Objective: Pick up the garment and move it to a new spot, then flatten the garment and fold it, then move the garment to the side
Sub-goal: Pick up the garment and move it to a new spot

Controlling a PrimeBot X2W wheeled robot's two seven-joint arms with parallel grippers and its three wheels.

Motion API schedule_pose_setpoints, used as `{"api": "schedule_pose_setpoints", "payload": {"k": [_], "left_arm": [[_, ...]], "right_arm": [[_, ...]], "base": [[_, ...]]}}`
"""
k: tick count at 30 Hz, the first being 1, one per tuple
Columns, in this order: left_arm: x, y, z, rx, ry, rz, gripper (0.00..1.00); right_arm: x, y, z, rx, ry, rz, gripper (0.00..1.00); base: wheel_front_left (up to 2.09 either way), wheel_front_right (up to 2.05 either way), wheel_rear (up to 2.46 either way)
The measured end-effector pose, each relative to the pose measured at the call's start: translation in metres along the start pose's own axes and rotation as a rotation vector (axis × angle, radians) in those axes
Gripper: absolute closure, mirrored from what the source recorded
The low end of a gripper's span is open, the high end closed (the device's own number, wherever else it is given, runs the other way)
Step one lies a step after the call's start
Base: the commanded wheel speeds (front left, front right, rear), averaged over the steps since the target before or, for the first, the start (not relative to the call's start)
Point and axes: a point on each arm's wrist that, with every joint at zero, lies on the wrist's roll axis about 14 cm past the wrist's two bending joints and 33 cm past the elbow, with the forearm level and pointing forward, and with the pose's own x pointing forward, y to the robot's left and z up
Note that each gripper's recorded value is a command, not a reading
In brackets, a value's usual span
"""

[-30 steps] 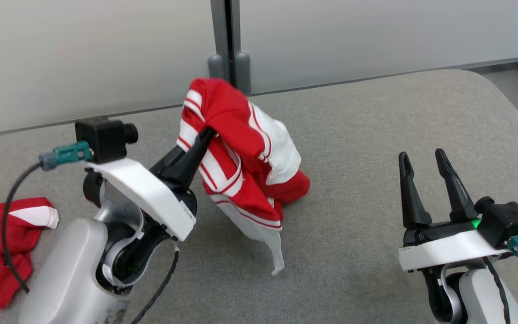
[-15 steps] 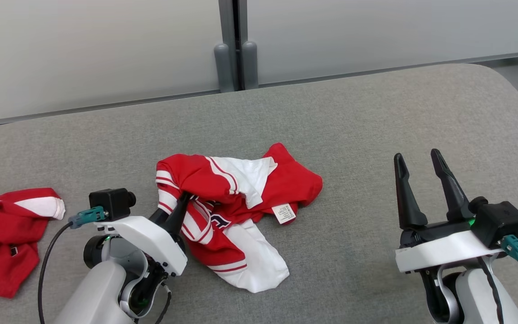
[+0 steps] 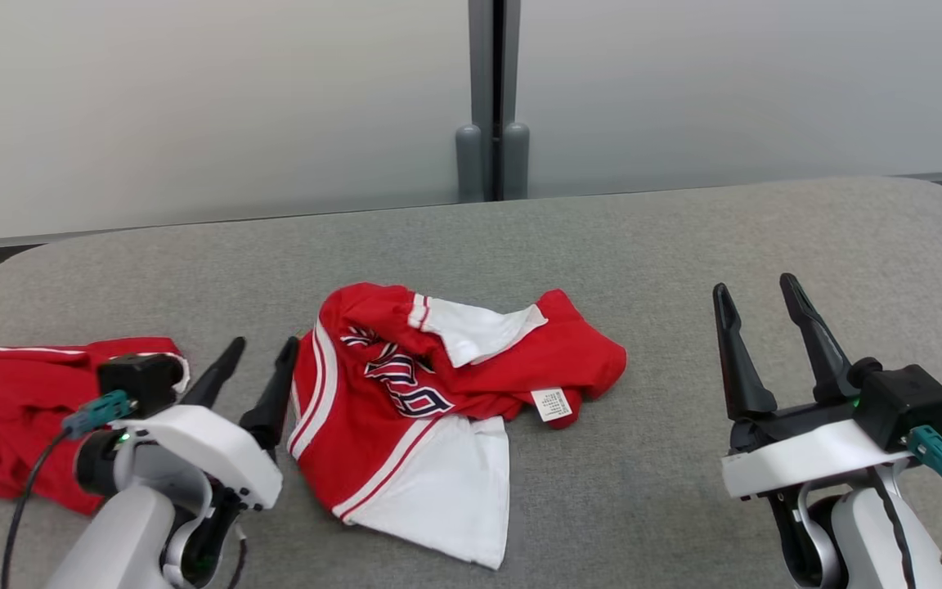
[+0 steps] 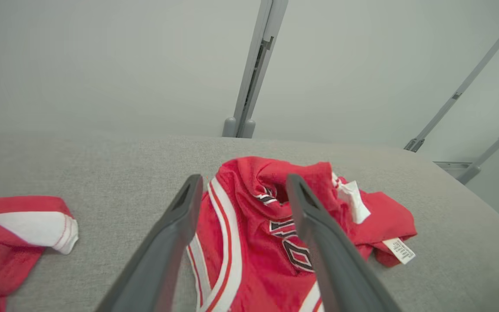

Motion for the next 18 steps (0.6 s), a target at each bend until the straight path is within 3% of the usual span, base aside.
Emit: {"api": "schedule_pose_setpoints", "payload": {"k": [8,18], "left_arm": [[-0.038,0.035,0.028,0.088,-0.158,0.151,0.00],[-0.073,0.041,0.044,0.187,-0.311,0.269,0.00]], "right_arm": [[-0.004,0.003,-0.004,0.002,0.012,0.010,0.00],[-0.015,-0.001,-0.009,0.005,0.030,-0.012,0.00]], "base": [[0.00,0.00,0.00],[0.00,0.00,0.00]]}}
